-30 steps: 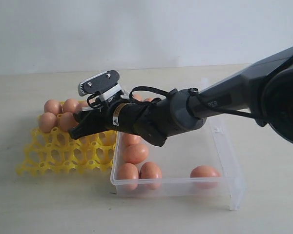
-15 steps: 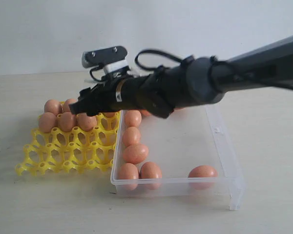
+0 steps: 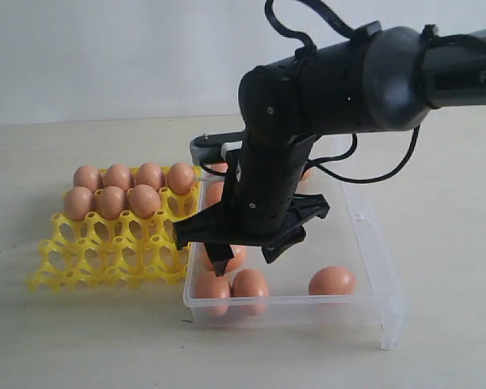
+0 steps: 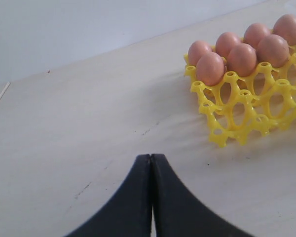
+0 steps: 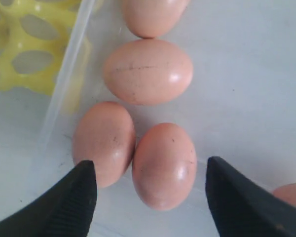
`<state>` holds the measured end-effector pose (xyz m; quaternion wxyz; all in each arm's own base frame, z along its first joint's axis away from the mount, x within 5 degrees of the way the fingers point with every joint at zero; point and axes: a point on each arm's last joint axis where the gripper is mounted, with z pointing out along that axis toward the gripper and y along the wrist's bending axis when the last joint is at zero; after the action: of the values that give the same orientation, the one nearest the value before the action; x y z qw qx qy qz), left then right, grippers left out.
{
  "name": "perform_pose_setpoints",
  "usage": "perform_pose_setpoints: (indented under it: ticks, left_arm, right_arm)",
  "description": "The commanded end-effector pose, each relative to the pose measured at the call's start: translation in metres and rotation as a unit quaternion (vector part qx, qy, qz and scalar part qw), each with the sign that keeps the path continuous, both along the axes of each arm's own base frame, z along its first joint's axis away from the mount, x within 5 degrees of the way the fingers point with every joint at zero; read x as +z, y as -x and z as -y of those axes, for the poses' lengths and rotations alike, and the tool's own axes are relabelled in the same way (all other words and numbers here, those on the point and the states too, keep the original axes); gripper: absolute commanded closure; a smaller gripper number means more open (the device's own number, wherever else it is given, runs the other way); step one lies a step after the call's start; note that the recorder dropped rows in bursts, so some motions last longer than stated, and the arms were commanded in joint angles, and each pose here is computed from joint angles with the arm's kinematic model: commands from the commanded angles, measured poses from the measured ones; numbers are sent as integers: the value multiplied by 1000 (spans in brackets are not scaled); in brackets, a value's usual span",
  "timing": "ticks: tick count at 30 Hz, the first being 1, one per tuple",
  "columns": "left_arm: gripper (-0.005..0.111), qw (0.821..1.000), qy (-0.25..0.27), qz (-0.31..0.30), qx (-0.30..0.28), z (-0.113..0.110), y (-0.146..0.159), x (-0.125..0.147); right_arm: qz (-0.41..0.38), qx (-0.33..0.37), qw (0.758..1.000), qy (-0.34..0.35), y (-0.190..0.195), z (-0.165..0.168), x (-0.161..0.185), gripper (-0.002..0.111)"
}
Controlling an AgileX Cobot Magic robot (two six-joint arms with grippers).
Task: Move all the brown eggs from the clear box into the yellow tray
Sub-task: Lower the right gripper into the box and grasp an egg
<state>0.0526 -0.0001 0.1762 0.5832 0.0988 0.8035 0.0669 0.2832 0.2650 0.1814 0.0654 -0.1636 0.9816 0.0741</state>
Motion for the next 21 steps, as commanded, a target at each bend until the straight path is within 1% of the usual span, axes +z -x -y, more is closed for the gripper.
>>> perform_pose_setpoints:
  ticks: [1,10,13,15,16,20,21]
  left_arm:
    - [107,1000,3,7,0,0,0,2]
    - [107,1000,3,7,0,0,0,2]
    - [107,1000,3,7,0,0,0,2]
    - [107,1000,3,7,0,0,0,2]
    - [107,1000,3,7,0,0,0,2]
    - [107,1000,3,7,0,0,0,2]
    - [107,1000,3,7,0,0,0,2]
  right_arm:
    - [-14,5,1000,19,-3,1,-17,46]
    - [-18,23,998,60,-8,3,-41,46]
    - [-28,23,997,69,-8,4,-49,51]
    - [-31,24,997,73,-8,4,-52,60]
    - [-31,25,996,74,-8,4,-53,66]
    - [-22,35,996,85,-8,7,-48,101]
    - [-18,42,995,89,-8,8,-44,108]
